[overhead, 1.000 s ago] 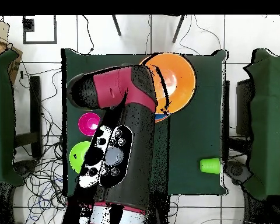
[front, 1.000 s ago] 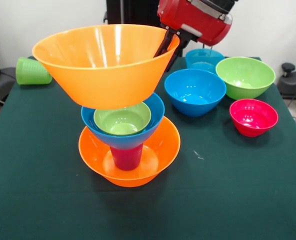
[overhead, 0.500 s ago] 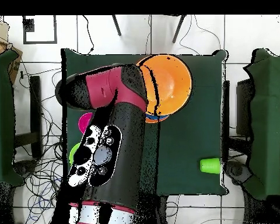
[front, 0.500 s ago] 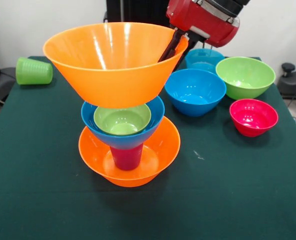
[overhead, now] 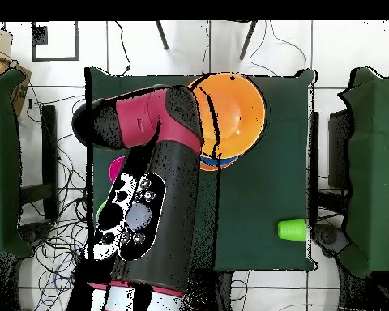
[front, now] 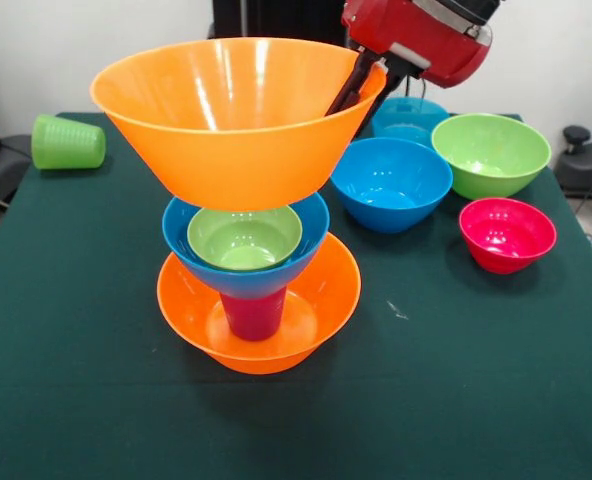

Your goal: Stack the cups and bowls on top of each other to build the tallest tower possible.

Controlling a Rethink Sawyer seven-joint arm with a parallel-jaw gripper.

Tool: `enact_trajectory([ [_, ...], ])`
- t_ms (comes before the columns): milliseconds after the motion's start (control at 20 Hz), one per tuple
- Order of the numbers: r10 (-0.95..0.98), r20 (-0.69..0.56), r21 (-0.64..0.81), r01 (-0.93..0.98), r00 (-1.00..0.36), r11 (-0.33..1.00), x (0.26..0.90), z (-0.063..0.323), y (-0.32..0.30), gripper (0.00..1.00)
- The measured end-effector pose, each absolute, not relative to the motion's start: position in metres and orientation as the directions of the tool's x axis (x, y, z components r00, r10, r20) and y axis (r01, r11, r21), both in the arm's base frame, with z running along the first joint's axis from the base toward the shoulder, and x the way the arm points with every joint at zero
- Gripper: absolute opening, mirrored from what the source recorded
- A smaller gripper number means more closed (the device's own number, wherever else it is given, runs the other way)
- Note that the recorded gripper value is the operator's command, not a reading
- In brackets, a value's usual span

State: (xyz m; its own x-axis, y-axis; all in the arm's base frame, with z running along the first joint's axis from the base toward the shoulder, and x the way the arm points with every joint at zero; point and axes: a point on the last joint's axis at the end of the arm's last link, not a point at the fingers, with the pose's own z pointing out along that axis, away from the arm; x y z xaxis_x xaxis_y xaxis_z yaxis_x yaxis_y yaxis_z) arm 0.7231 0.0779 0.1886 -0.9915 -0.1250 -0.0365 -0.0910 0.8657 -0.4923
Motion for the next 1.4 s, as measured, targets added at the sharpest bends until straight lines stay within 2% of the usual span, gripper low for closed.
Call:
enact_trajectory([
  [850,-0.115,-0.032,-0.499,-0.083,-0.993,0.863,0.723,0.187,0.072,0.0],
  [1400,-0.098,0.003,-0.487,-0.087,-0.995,0.869,0.718,0.161,0.073,0.0],
])
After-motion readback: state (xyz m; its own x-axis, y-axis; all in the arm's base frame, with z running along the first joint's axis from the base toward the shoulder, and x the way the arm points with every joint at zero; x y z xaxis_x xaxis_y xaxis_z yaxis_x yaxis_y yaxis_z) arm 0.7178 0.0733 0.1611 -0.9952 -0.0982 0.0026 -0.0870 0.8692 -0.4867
